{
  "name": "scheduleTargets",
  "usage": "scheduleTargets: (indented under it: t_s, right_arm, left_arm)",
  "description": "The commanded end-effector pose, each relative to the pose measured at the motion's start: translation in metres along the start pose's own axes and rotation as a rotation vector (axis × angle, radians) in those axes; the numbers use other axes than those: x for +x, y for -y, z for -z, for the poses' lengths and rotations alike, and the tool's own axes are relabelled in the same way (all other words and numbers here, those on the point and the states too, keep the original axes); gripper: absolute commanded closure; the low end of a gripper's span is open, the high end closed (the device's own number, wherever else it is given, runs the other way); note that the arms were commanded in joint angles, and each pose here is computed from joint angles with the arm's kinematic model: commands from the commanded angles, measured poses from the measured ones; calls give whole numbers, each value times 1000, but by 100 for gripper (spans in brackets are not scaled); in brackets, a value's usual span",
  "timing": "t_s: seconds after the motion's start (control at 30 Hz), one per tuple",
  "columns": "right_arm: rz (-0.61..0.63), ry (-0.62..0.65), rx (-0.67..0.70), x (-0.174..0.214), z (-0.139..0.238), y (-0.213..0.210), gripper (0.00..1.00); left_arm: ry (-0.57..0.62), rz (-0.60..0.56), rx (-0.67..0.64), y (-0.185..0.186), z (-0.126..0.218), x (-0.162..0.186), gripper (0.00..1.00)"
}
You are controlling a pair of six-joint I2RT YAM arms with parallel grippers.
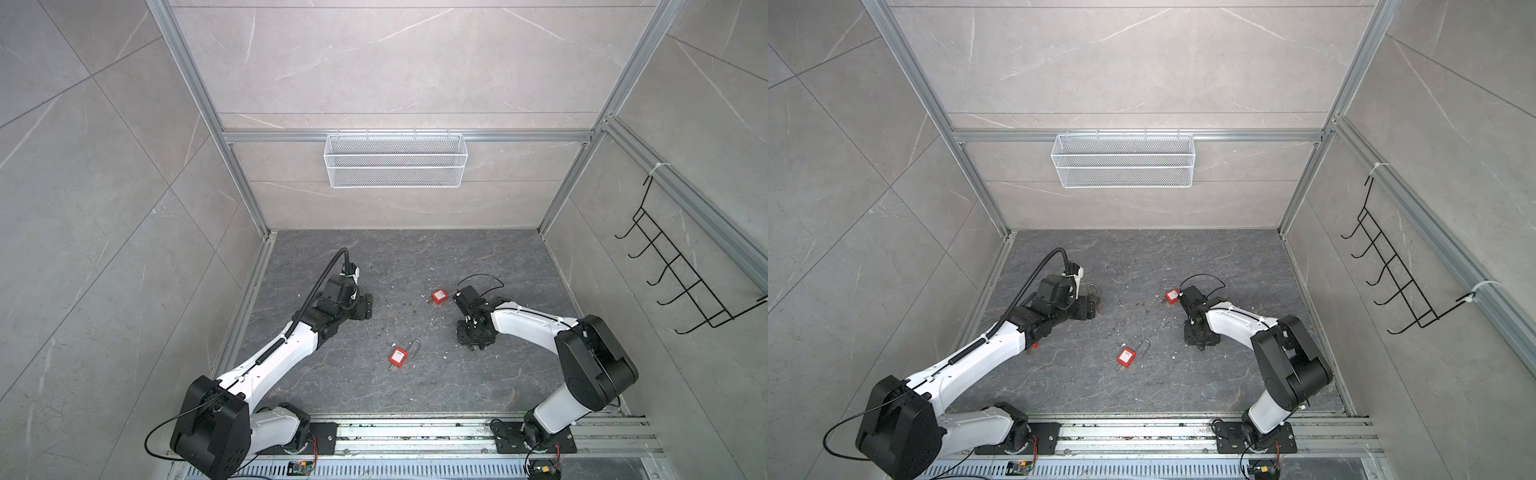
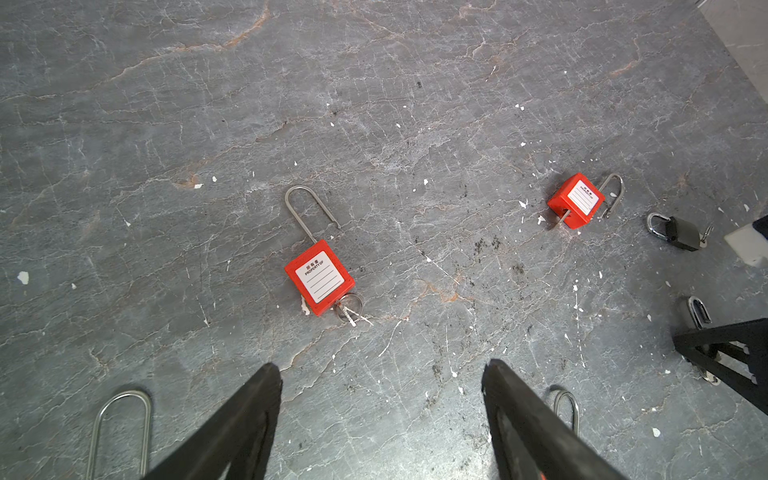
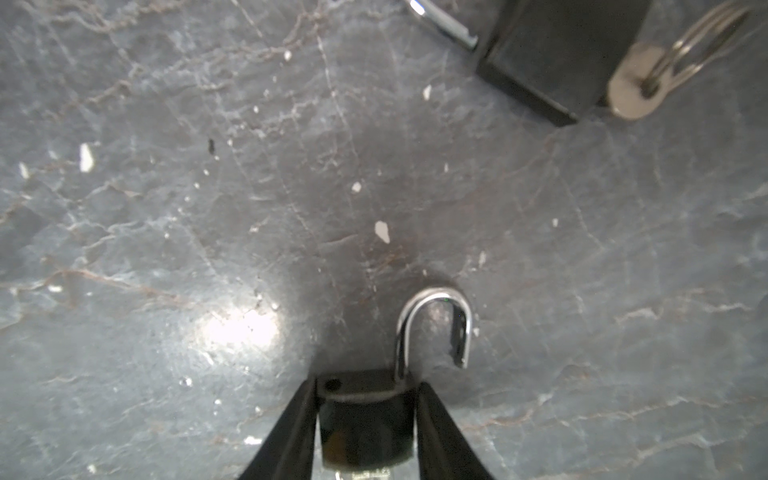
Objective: Lock with the key
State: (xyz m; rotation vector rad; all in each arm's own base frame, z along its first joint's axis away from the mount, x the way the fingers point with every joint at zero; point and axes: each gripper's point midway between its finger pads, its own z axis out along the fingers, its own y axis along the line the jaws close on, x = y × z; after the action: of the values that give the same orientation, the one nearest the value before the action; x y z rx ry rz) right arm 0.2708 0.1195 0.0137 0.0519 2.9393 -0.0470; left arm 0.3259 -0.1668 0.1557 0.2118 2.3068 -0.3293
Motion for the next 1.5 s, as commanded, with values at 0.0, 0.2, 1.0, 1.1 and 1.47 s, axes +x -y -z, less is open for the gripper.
scheduleTargets:
  t_s: [0.0,0.2,1.0,1.1,1.47]
  right_arm:
    - [9,-117,33,33,-12,9,61]
    - [64,-66,-19,20,3,-2,67]
    - [1192,403,-674,13,195,-112,72]
    - [1245,450,-719,17,210,-115,72]
    - [1337,391,-891,46,240,-119,74]
  left_arm:
    - [43,-11,13,6,10,-17,22]
    - [45,-15,37,11,11,-20,21]
    - [379,-815,614,120,72,-32,31]
    - [423,-934,687,135,82,-23,38]
    - [589,-1321,769,170,98,5,49]
